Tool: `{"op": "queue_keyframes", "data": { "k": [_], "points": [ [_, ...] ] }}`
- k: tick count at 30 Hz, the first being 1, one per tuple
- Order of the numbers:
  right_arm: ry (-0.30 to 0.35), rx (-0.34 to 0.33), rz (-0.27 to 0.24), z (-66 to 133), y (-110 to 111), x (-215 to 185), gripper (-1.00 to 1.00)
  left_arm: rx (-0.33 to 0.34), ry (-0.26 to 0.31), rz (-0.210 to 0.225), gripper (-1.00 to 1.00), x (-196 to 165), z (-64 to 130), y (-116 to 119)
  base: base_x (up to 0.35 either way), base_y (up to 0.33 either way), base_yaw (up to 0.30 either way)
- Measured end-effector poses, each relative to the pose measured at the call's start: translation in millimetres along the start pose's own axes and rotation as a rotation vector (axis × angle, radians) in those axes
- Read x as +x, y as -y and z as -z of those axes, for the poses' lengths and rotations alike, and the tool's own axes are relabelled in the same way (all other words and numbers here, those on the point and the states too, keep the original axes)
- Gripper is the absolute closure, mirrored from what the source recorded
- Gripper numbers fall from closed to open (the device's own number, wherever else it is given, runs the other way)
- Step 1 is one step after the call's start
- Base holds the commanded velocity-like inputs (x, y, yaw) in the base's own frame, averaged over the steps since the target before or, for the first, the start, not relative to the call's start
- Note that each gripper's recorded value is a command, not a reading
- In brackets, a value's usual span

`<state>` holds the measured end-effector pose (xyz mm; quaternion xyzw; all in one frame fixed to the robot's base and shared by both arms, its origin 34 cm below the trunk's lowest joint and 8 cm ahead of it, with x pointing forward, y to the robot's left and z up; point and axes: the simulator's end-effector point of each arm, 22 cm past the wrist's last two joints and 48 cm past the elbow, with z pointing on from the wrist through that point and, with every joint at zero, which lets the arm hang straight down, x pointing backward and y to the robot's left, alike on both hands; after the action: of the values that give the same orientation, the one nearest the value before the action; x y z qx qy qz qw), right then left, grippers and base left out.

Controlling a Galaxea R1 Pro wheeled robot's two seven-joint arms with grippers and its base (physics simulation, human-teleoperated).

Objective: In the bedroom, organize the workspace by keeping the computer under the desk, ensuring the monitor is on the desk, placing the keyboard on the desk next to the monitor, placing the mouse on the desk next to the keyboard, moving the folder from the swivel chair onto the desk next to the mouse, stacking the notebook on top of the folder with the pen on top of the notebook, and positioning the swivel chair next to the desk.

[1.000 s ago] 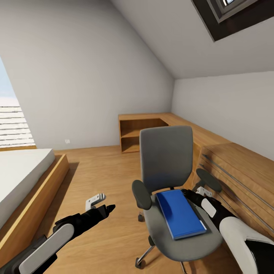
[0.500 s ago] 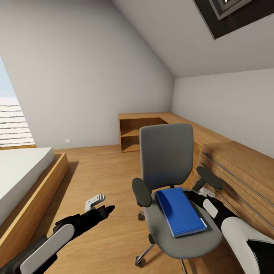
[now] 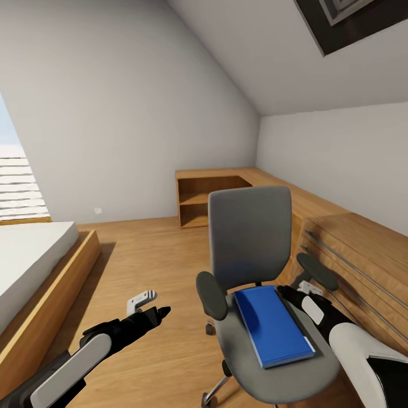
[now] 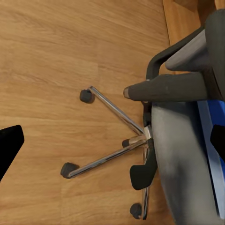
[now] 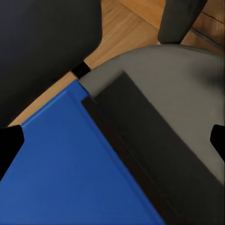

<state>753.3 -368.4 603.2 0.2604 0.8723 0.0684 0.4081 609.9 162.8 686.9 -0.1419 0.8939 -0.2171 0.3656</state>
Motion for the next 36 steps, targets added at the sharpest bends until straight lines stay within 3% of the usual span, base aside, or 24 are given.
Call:
{"op": "queue_keyframes", "data": {
  "k": [16, 36],
  "points": [
    [-0.012, 0.017, 0.063, -11.7, 0.7, 25.5, -1.00, -0.003, 0.002, 0.000, -1.00, 13.7, -10.5, -11.3, 0.001, 0.000, 0.000],
    [-0.011, 0.016, 0.068, -28.9, 13.3, 52.0, -1.00, -0.002, 0.004, 0.001, -1.00, 38.0, -27.3, -28.0, 0.000, 0.000, 0.000]
  ]
}}
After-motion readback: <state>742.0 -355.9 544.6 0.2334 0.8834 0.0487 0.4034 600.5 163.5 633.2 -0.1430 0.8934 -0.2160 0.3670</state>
